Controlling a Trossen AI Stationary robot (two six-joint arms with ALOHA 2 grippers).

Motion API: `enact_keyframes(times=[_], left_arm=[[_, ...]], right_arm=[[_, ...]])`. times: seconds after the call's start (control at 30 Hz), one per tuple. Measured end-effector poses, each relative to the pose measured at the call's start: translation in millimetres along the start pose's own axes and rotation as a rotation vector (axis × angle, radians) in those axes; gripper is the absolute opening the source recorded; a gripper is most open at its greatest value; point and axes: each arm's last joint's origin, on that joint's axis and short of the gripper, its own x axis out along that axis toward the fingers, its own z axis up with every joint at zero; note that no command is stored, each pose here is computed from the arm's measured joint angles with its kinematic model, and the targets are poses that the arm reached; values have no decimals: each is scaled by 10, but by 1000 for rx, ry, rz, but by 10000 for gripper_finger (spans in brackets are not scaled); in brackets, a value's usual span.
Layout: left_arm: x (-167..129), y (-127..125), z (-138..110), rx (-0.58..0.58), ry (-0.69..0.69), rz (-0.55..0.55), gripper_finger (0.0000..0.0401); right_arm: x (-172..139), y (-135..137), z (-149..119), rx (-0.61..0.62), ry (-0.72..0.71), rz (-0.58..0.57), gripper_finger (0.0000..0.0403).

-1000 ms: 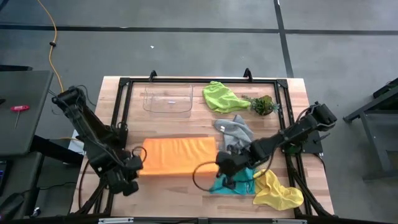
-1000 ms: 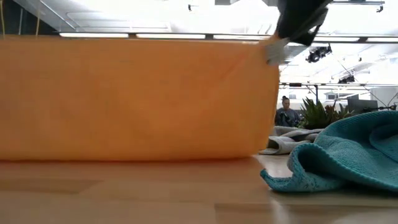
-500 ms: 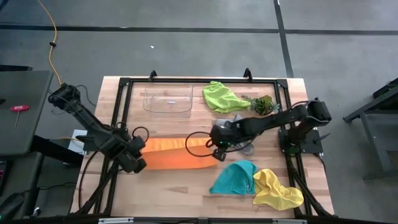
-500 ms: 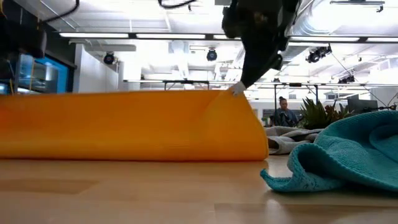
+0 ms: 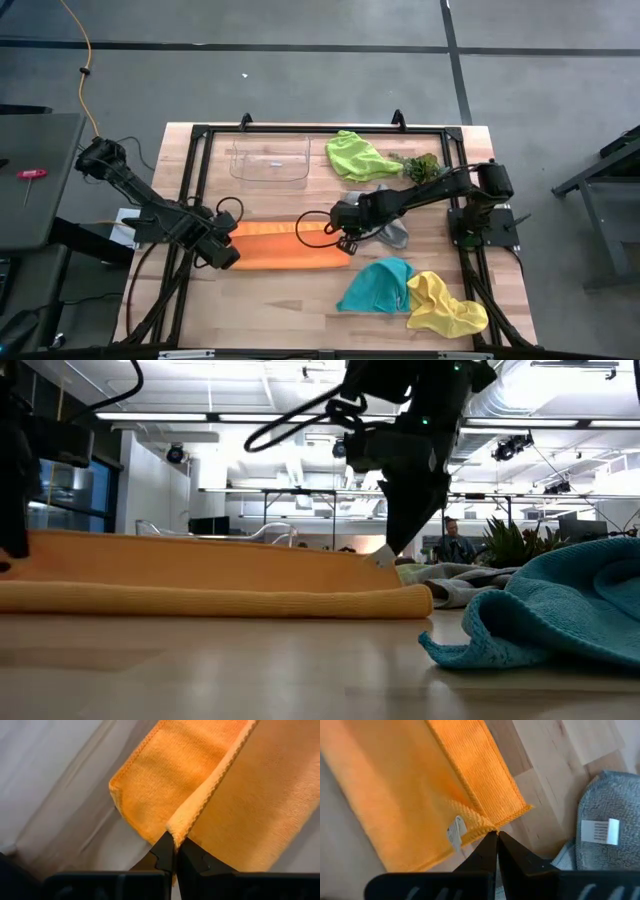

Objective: Fold microfiber towels
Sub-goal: Fold the orange towel

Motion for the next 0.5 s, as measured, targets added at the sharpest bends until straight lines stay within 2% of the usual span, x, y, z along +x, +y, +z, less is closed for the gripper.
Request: enact_keyframes(times=[0.33,0.5], left_arm=[[22,34,83,37,-51,37,1],[23,55,87,36,-59,61,22]], right_arm=[[11,-21,-4,25,-7,-44,0],[11,-21,-4,25,-7,-44,0]])
